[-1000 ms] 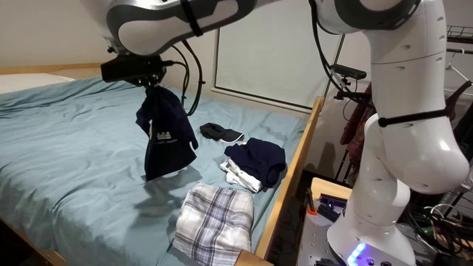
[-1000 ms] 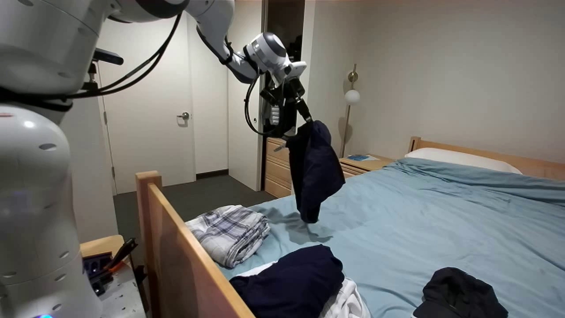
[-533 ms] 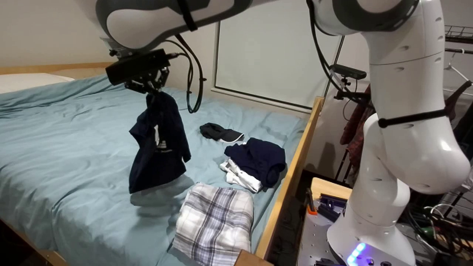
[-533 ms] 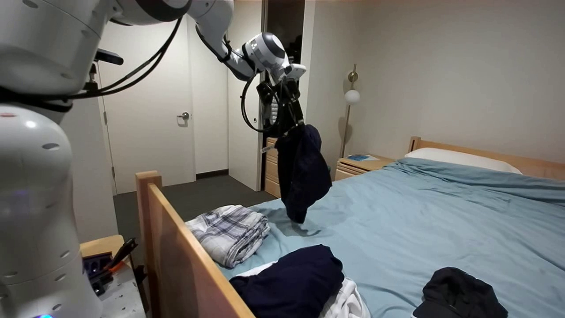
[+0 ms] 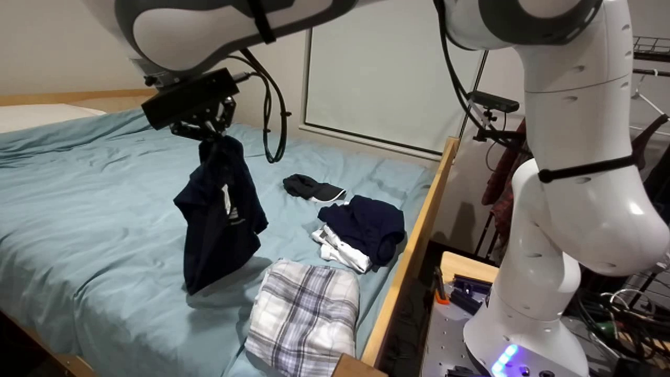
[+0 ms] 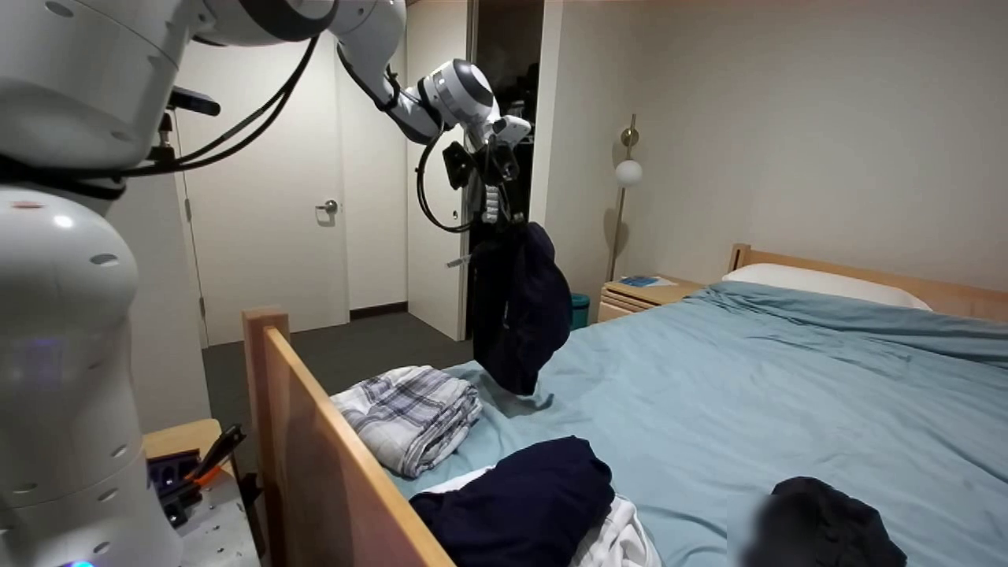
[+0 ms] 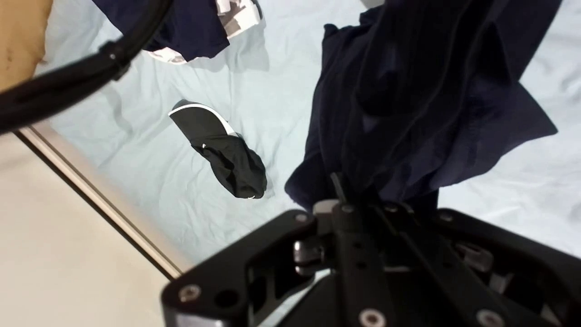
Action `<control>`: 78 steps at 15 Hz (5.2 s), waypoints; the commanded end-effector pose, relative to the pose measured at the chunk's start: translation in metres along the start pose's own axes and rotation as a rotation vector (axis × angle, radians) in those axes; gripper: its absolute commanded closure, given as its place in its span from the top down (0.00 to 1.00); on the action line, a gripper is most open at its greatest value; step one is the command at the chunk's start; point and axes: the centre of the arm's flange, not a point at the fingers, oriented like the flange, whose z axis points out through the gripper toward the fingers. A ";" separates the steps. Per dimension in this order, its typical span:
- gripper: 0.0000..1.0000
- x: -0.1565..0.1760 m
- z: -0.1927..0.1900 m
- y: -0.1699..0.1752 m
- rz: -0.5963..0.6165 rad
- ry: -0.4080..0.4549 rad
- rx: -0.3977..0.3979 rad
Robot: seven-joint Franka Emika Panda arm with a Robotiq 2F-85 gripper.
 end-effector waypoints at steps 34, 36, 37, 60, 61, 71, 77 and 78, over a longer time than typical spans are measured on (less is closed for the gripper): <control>0.01 -0.001 0.010 0.027 -0.005 -0.224 -0.054; 0.01 0.000 0.023 0.021 -0.024 -0.266 -0.060; 0.01 -0.001 0.030 0.017 -0.040 -0.276 -0.049; 0.01 0.027 0.146 -0.112 0.014 -0.043 0.228; 0.01 0.031 0.146 -0.114 0.034 -0.007 0.253; 0.42 0.056 0.149 -0.121 0.196 0.235 0.360; 0.81 0.059 0.149 -0.118 0.217 0.313 0.312; 0.86 0.057 0.150 -0.117 0.212 0.293 0.280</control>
